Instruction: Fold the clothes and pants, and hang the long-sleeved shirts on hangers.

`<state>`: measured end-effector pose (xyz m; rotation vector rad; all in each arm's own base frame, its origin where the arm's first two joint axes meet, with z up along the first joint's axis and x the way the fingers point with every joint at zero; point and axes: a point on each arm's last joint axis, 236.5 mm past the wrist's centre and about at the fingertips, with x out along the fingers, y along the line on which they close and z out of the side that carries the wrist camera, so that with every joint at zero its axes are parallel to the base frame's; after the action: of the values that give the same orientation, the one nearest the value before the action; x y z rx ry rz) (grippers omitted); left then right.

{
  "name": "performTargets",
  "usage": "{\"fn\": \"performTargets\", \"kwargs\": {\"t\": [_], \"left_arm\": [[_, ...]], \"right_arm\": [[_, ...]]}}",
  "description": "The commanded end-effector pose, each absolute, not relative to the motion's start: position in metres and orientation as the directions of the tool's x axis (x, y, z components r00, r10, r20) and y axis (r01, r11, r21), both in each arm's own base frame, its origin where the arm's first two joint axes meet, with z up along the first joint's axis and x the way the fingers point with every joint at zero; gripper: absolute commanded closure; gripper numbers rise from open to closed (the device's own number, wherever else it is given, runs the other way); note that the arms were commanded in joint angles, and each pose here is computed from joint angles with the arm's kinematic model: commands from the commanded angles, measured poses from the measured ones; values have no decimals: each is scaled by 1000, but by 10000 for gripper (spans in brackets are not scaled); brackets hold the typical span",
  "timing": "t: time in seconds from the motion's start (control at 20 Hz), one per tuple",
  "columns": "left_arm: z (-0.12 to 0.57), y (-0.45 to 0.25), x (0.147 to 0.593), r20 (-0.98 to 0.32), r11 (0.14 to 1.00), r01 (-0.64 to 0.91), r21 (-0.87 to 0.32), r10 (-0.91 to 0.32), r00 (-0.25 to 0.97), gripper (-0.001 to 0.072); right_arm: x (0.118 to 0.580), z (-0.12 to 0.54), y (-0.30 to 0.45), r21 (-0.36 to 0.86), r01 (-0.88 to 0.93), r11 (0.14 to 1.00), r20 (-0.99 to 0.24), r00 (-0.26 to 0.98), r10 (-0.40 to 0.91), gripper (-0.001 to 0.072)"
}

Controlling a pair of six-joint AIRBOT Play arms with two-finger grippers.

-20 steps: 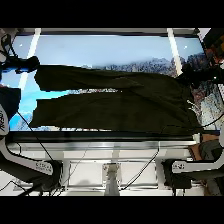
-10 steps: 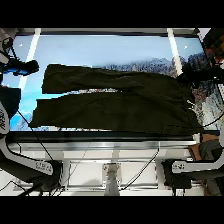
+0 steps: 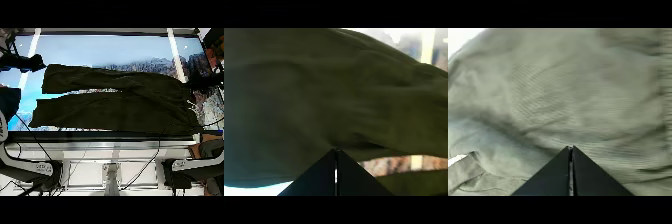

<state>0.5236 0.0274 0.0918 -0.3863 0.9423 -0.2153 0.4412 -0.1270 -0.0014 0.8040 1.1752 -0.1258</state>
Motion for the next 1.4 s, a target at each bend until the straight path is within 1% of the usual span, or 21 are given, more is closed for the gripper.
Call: {"fn": "performTargets", "kwargs": {"t": [0.0, 0.05, 0.15, 0.2, 0.3, 0.4, 0.65, 0.85, 0.95, 1.05, 1.1, 1.15, 1.2, 1.35], "left_arm": [[153, -10, 499, -673, 882, 129, -453, -433, 599, 702], [172, -20, 492, -644, 868, 157, -471, -460, 611, 702], [197, -34, 474, -619, 851, 202, -484, -497, 608, 702], [201, -39, 462, -629, 847, 219, -484, -511, 586, 701], [201, -48, 438, -662, 835, 245, -492, -542, 518, 701], [196, -59, 422, -686, 823, 266, -502, -566, 456, 701], [193, -88, 414, -694, 800, 320, -507, -600, 399, 701], [193, -100, 411, -694, 791, 343, -507, -611, 382, 701], [193, -100, 411, -694, 791, 343, -507, -611, 382, 701], [193, -100, 411, -694, 791, 343, -507, -611, 382, 701], [193, -100, 411, -694, 791, 343, -507, -611, 382, 701], [192, -100, 411, -694, 790, 342, -508, -611, 381, 701], [191, -100, 411, -697, 792, 340, -507, -608, 380, 701], [174, -88, 413, -736, 826, 280, -489, -563, 377, 702]], "right_arm": [[427, -31, -166, 509, 567, 648, -858, 400, 323, 359], [425, -43, -175, 504, 586, 635, -862, 394, 321, 305], [428, -64, -193, 491, 599, 632, -867, 405, 290, 304], [435, -69, -203, 486, 602, 634, -867, 425, 261, 304], [449, -74, -221, 479, 603, 638, -862, 459, 213, 303], [459, -79, -234, 462, 599, 654, -867, 459, 193, 303], [465, -100, -230, 471, 575, 669, -876, 396, 276, 303], [460, -112, -206, 525, 526, 669, -851, 323, 414, 304], [462, -113, -203, 543, 524, 657, -840, 327, 433, 311], [467, -109, -203, 555, 517, 652, -832, 346, 433, 457], [470, -107, -205, 555, 502, 663, -832, 353, 428, 523], [473, -102, -207, 554, 488, 675, -832, 362, 421, 622], [478, -96, -211, 552, 479, 682, -831, 378, 408, 680], [500, -70, -232, 538, 452, 712, -825, 458, 332, 682]]}}
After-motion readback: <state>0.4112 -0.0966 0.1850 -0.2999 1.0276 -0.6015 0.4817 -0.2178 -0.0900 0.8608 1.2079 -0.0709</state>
